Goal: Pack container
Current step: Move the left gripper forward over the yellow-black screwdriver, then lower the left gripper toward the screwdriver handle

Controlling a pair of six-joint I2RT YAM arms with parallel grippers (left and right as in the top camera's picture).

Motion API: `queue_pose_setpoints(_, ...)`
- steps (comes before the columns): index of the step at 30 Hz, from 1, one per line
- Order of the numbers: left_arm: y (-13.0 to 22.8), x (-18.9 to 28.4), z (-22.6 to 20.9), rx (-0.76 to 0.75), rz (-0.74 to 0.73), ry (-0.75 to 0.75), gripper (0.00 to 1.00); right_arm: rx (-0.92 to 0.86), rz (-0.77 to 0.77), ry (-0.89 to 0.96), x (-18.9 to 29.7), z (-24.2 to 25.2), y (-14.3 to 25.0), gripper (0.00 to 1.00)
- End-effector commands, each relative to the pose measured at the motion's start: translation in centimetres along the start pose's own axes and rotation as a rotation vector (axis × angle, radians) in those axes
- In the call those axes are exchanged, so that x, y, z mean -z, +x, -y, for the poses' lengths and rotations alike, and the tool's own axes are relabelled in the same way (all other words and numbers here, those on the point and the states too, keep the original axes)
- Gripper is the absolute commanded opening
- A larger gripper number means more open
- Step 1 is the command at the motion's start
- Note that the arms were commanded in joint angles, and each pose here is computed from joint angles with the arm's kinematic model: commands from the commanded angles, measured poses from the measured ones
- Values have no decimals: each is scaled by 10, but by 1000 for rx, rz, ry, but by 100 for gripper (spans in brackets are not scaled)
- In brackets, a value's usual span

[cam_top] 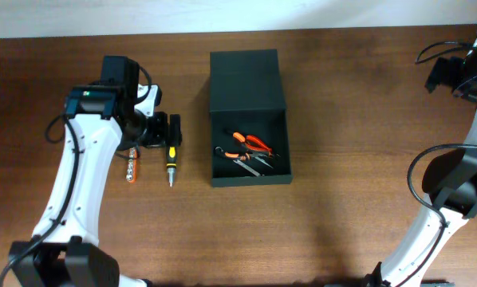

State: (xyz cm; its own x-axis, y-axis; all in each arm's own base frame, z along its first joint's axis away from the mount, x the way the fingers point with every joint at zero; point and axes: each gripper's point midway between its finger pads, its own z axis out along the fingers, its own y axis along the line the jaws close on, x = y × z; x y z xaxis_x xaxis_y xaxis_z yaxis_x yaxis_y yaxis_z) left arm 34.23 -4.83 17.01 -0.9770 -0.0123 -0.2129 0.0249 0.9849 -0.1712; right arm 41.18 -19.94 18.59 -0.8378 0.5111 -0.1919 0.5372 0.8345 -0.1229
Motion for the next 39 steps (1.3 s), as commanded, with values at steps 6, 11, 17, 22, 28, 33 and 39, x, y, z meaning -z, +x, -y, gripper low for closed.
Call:
queue_pose_setpoints(6,6,-28,0,30,-106,19,99,-4,22,14,9,7,0,99)
queue_pose_setpoints(11,-1,-31,1,-10,-82,20,99,-4,22,14,9,7,0,99)
queue_pose_setpoints(17,-10,-50,-11,31,-88,-37,99,-4,22,14,9,7,0,99)
queue_pose_setpoints(22,-2,-76,-16,42,-170,-43,99,-4,22,14,9,7,0,99)
queue_pose_setpoints(28,-1,-99,-12,54,-216,-3,99,-4,22,14,9,7,0,99)
queue_pose_setpoints(33,0,-104,-17,67,-228,-31,99,-4,22,14,9,7,0,99)
queue_pose_setpoints(39,0,-107,-25,108,-227,-78,99,-4,22,14,9,7,0,99)
